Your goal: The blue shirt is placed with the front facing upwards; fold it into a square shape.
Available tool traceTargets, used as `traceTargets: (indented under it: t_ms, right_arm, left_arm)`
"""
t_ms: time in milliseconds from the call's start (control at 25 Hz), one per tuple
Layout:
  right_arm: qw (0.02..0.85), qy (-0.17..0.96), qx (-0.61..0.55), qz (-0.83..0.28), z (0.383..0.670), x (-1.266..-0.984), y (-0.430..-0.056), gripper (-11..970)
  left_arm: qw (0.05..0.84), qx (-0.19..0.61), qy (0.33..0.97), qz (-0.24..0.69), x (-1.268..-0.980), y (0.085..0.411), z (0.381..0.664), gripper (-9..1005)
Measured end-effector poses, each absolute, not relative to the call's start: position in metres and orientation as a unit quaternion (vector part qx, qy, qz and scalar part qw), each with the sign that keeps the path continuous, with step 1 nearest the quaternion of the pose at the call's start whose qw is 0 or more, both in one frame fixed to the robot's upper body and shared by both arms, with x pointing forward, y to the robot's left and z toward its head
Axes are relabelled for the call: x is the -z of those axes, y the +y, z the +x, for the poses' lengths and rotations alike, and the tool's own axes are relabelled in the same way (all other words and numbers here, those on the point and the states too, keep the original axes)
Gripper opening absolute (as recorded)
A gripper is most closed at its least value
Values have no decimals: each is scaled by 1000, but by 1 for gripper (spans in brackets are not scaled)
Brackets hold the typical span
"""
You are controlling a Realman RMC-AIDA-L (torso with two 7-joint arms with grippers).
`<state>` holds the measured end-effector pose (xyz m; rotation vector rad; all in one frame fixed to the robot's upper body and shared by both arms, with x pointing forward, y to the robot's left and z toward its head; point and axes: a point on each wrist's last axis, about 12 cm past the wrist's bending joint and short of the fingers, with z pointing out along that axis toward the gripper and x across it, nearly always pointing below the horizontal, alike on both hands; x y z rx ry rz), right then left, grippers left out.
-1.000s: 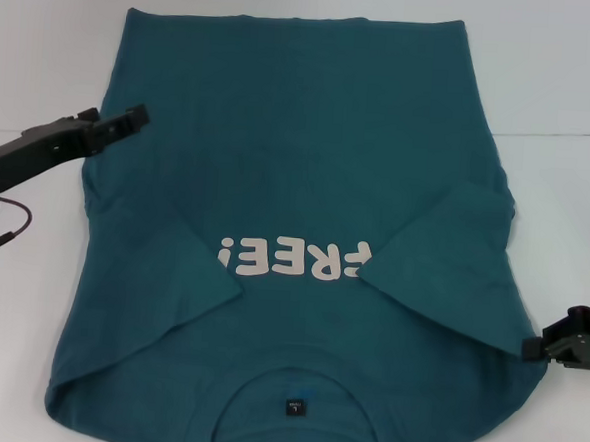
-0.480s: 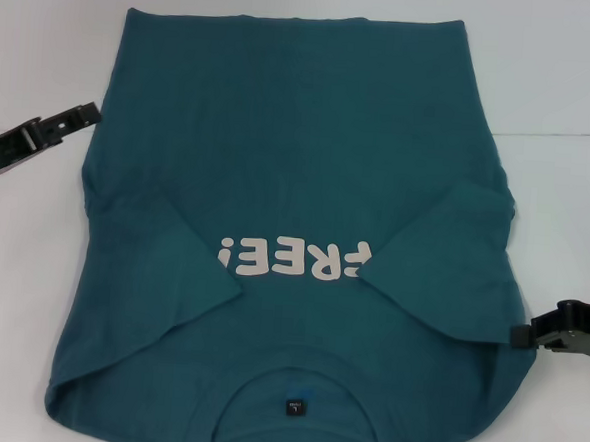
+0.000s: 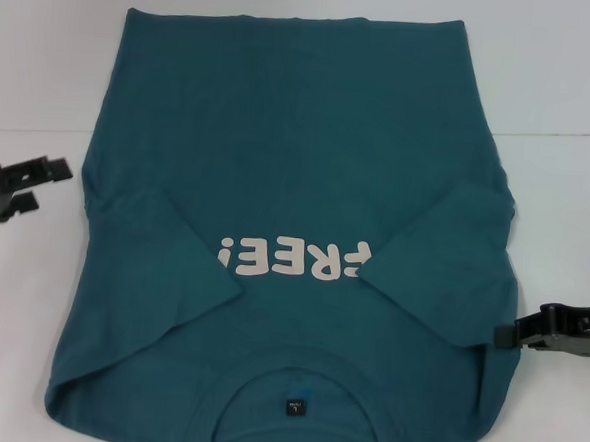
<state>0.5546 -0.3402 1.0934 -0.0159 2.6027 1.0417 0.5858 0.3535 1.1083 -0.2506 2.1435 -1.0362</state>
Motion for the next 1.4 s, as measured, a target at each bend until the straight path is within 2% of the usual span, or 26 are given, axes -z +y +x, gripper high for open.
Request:
traceTargets:
  t_ms: [160, 440, 760, 1400]
  right_arm:
    - [174, 915, -362, -18, 558, -1095, -337, 45]
    - [175, 914, -366, -28, 562, -1097, -332, 45]
    - [180, 913, -365, -37, 562, -1098, -332, 45]
    - [180, 910, -370, -44, 559, -1098, -333, 45]
  left_arm:
    - [314, 397, 856, -106, -1111, 362, 583, 875]
    - [230, 403, 883, -71, -1121, 357, 576, 875]
    - [147, 380, 912, -55, -1119, 354, 564, 876]
    - [92, 350, 931, -39, -1120, 354, 557, 875]
